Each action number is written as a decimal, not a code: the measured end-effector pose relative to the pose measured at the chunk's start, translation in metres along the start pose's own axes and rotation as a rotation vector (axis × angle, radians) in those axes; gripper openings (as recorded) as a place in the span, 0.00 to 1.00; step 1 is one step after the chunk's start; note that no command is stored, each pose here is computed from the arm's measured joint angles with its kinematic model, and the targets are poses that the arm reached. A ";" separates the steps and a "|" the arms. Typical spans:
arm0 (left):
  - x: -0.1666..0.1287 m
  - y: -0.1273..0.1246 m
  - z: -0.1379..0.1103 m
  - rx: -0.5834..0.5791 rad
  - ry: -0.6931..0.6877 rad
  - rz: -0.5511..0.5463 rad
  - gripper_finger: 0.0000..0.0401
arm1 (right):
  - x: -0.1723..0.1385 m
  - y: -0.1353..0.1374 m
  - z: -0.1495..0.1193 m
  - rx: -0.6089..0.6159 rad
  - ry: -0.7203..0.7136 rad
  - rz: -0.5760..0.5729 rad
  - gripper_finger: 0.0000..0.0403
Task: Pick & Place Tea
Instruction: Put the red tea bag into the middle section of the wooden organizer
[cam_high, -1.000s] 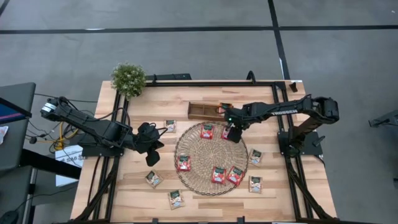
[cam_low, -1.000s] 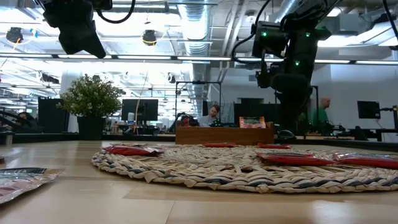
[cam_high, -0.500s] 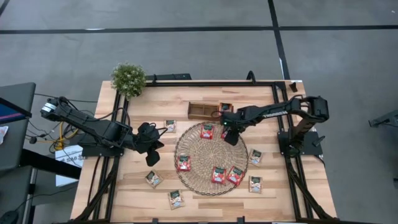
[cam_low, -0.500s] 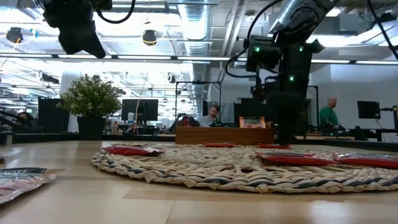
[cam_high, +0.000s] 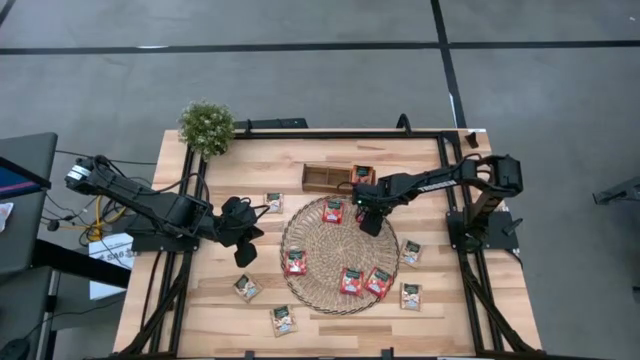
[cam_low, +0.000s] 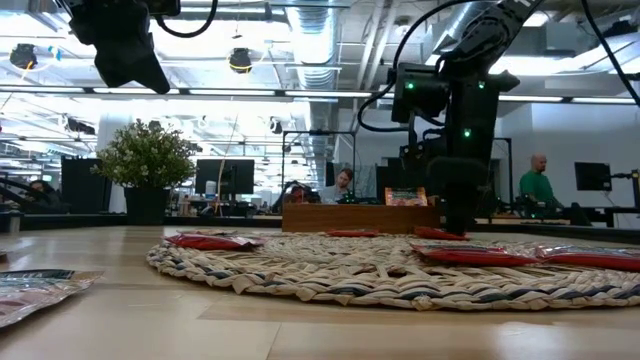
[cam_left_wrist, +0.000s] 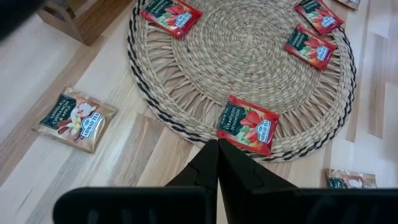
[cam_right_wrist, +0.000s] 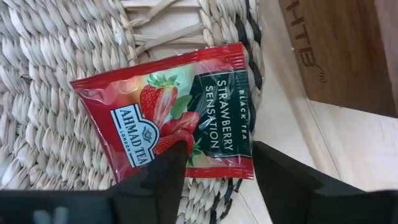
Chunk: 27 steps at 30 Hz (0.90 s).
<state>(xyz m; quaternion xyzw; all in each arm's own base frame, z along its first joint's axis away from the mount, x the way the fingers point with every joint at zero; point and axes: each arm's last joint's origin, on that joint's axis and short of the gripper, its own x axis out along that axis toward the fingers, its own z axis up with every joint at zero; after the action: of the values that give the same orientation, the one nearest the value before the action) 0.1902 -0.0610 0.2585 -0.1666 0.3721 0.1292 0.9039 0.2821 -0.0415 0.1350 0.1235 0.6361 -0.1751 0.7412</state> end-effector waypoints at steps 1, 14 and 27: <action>0.000 0.000 0.000 0.000 0.000 0.000 0.00 | 0.000 0.000 0.000 0.002 0.000 0.000 0.40; 0.000 0.000 0.000 -0.001 -0.001 -0.001 0.00 | -0.003 0.000 -0.003 -0.002 0.021 -0.002 0.13; 0.000 0.000 0.000 -0.002 -0.003 0.001 0.00 | -0.060 0.002 -0.019 -0.013 -0.109 0.042 0.01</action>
<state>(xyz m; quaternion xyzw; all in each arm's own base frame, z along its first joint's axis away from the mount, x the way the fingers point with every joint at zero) 0.1904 -0.0609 0.2587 -0.1670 0.3706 0.1301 0.9044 0.2578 -0.0257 0.1911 0.1223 0.5933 -0.1617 0.7790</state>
